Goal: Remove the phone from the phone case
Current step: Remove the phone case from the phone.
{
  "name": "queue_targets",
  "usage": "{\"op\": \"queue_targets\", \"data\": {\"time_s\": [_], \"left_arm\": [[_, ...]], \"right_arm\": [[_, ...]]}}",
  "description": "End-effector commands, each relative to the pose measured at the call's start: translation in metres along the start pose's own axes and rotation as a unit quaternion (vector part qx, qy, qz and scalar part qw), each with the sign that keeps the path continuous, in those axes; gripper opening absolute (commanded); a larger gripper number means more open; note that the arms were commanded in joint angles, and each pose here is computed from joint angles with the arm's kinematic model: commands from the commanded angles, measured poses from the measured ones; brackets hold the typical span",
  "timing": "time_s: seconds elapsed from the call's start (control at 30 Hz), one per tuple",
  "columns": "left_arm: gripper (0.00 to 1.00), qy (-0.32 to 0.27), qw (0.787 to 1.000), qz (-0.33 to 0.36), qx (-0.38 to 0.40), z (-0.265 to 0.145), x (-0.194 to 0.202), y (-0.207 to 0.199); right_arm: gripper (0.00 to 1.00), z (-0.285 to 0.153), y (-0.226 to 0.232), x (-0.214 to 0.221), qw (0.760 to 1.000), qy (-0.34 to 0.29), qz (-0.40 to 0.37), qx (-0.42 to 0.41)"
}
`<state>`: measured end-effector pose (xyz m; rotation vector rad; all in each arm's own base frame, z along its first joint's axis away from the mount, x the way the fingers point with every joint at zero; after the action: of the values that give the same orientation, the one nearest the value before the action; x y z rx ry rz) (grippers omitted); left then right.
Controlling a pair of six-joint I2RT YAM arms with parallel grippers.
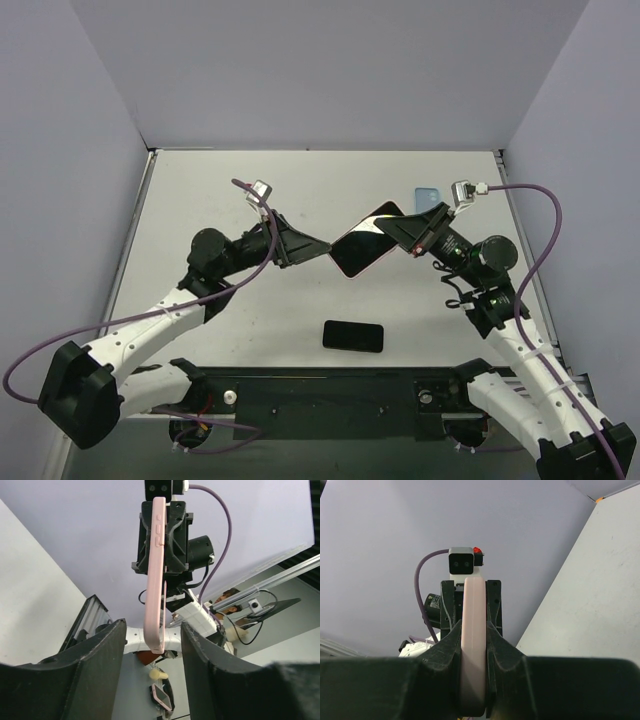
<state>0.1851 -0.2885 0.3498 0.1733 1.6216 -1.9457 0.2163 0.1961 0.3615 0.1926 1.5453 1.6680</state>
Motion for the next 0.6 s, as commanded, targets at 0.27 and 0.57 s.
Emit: {"op": "queue_targets", "data": {"time_s": [0.27, 0.57], "left_arm": [[0.41, 0.009, 0.993, 0.008, 0.116, 0.011, -0.01, -0.05], [0.21, 0.019, 0.99, 0.021, 0.139, 0.016, -0.009, -0.071]], "right_arm": [[0.0, 0.004, 0.053, -0.022, 0.995, -0.04, -0.034, -0.08], [0.0, 0.009, 0.043, -0.029, 0.997, -0.058, -0.027, -0.054]]}}
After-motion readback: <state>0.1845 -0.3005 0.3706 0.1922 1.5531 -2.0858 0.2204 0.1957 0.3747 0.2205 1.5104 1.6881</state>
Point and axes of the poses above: each gripper's point midway between its finger pads, its own z axis out along the fingers, its own y axis along the line the jaws close on, x = y × z, the point moved 2 cm from there along -z, back along the fingers, and after that the axes turned 3 degrees about z, right-handed, at the moved point
